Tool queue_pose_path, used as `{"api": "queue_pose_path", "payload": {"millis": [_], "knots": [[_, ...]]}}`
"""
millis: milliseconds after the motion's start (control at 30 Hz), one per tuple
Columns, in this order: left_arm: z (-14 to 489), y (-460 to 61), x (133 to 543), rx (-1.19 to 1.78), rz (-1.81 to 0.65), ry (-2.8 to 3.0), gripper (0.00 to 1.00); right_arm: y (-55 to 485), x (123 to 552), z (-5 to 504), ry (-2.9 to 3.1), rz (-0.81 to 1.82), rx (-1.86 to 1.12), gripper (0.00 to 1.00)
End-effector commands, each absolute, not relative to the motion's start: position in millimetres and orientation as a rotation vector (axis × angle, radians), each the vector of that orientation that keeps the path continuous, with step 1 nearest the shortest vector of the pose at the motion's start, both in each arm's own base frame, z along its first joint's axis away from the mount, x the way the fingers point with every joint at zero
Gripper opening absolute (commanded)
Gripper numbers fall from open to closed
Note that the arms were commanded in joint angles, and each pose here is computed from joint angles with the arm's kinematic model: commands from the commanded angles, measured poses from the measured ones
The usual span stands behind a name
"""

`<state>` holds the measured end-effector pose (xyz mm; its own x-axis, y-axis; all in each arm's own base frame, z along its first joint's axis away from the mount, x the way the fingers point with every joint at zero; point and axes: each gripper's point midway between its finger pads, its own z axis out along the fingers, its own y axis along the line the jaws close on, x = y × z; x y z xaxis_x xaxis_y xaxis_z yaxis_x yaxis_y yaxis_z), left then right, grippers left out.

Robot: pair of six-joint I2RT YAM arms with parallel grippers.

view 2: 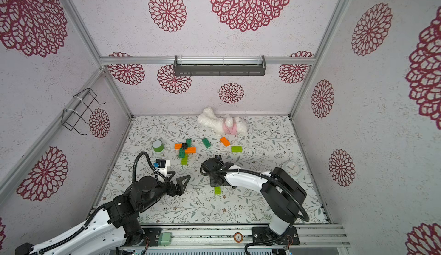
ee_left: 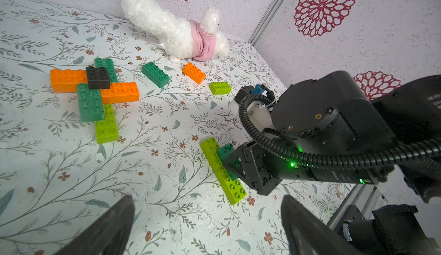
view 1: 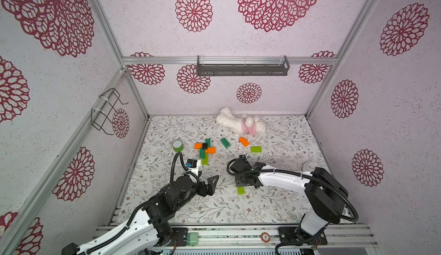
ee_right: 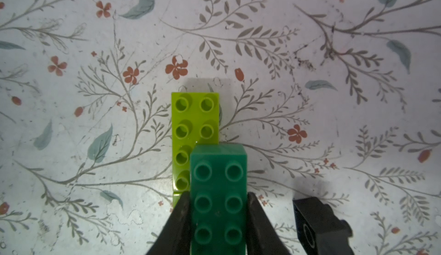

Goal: Assemble a small pinwheel with lego
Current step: Assemble the lego brick with the lego brick.

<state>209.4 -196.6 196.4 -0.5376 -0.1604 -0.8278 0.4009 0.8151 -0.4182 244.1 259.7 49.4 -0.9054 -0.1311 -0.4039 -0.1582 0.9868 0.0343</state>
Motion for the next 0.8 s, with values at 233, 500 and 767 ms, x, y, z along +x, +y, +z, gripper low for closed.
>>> {"api": "queue_pose_path", "payload": {"millis": [233, 500, 767], "knots": [[207, -193, 213, 0.152, -0.715, 1.999, 0.97, 250, 238, 51, 2.768, -0.001, -0.278, 0.44], [206, -194, 213, 0.144, -0.719, 2.004, 0.97, 262, 245, 75, 2.726, 0.109, -0.277, 0.59], [212, -191, 215, 0.123, -0.714, 1.99, 0.97, 253, 284, 125, 2.618, 0.2, -0.291, 0.76]]}}
